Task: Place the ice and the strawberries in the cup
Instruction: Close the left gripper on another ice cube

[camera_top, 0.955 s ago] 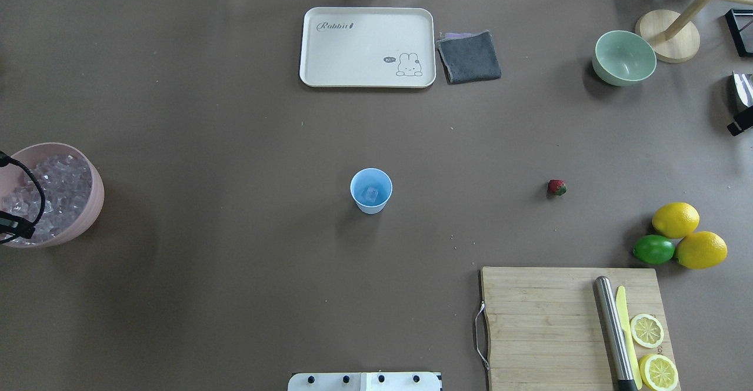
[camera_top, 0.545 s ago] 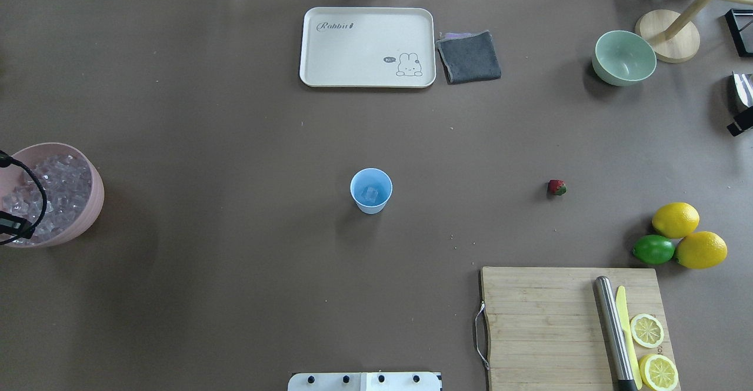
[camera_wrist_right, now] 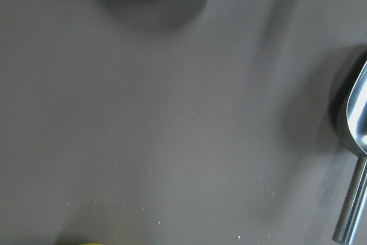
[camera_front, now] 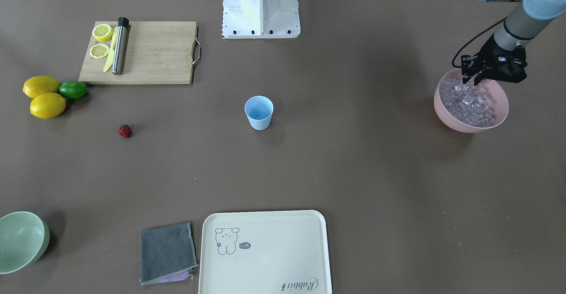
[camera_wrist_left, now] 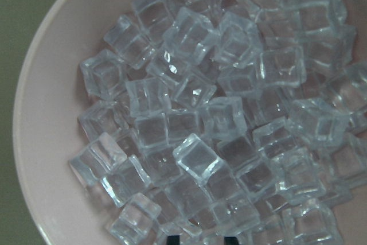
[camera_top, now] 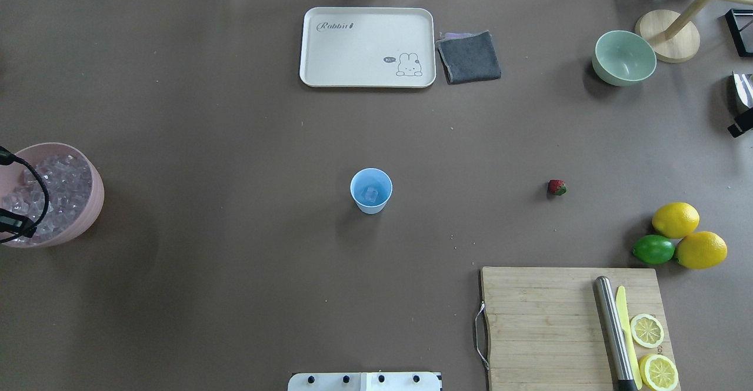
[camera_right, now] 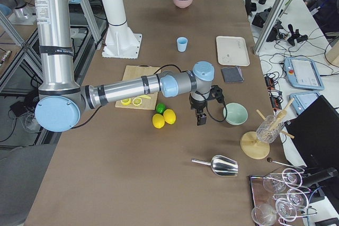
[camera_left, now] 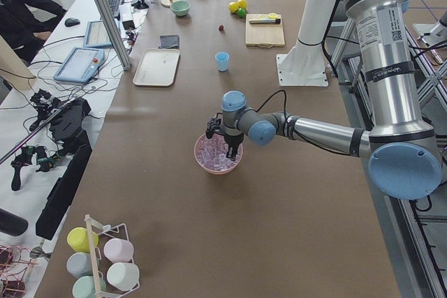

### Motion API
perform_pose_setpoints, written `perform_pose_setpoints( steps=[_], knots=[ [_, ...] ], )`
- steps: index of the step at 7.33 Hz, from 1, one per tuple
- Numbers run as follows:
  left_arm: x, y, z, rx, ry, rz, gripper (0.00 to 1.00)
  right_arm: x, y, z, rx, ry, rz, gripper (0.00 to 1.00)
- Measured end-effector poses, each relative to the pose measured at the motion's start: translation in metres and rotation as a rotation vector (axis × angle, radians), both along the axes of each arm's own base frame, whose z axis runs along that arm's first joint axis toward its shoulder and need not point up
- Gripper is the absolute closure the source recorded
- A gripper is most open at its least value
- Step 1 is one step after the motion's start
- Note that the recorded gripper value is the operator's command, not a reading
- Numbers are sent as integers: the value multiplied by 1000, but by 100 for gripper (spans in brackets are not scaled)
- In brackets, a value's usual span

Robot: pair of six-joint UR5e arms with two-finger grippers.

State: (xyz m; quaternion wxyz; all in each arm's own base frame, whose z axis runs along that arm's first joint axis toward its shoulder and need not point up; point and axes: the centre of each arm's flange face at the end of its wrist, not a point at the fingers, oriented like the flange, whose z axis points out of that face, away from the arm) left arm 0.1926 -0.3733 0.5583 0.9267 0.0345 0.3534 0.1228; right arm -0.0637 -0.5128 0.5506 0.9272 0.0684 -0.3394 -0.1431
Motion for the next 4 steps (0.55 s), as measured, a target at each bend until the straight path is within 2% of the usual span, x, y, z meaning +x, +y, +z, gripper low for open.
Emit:
perform_pose_setpoints(
  steps=[2, 4],
  knots=[
    [-20, -20, -17, 10, -21, 45, 100, 0, 0, 1, -3, -2, -1, 0],
    [-37, -70, -57, 30, -45, 43, 100, -1, -3, 4, -9, 0, -1, 0]
  ],
)
